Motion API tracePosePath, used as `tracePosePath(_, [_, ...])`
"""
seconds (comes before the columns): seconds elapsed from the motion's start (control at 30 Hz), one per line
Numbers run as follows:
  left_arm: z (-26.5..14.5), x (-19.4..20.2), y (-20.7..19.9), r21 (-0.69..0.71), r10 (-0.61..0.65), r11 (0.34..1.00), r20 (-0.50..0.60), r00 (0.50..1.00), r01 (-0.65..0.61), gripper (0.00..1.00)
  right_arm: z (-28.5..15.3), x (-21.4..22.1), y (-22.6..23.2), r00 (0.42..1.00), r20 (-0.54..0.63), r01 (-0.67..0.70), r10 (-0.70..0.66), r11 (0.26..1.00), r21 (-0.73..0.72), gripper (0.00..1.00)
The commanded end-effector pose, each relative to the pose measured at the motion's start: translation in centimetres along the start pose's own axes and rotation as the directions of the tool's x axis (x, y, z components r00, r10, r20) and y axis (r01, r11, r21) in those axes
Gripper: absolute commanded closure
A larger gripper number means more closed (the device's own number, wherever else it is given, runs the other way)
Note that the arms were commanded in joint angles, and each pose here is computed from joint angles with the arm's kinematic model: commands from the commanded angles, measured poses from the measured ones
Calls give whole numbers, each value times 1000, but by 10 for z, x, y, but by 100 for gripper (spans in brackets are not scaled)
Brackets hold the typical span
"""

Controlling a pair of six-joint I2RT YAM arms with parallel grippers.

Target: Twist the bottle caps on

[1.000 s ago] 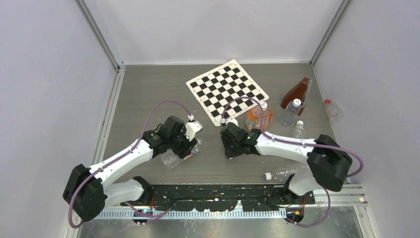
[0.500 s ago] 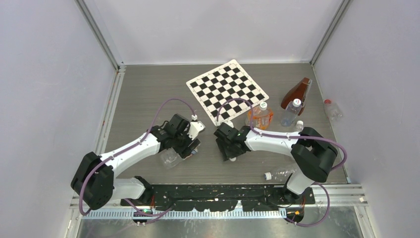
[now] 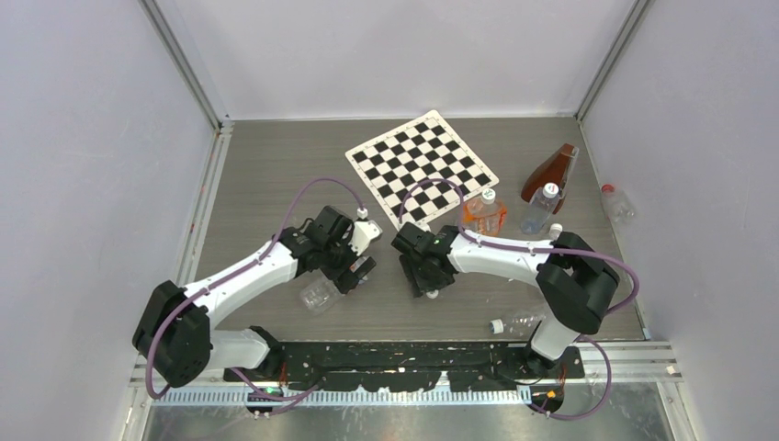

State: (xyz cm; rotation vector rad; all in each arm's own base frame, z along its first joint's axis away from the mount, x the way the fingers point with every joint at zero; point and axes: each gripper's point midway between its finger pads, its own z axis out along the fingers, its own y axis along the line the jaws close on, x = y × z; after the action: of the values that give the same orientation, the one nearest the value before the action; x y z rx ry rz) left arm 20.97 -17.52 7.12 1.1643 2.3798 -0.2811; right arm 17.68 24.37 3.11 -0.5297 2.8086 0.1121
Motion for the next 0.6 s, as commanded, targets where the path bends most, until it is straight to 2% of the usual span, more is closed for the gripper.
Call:
tracePosePath(0.0, [-8,-13,-1,17,27,999,17,999,-28,11,-3,-1,-5,1000,-11,-19,19,999,50,43])
tracePosePath(0.3, [-2,-8,-5,51,28,998,-36,999,-27,6,6,3,-6,999,-22,-24,25,998,61,46])
tracePosePath(0.57, [5,-4,-5,59,33,998,-69,997,-29,7,21,4,-4,999,-17,-27,28,998,57,49])
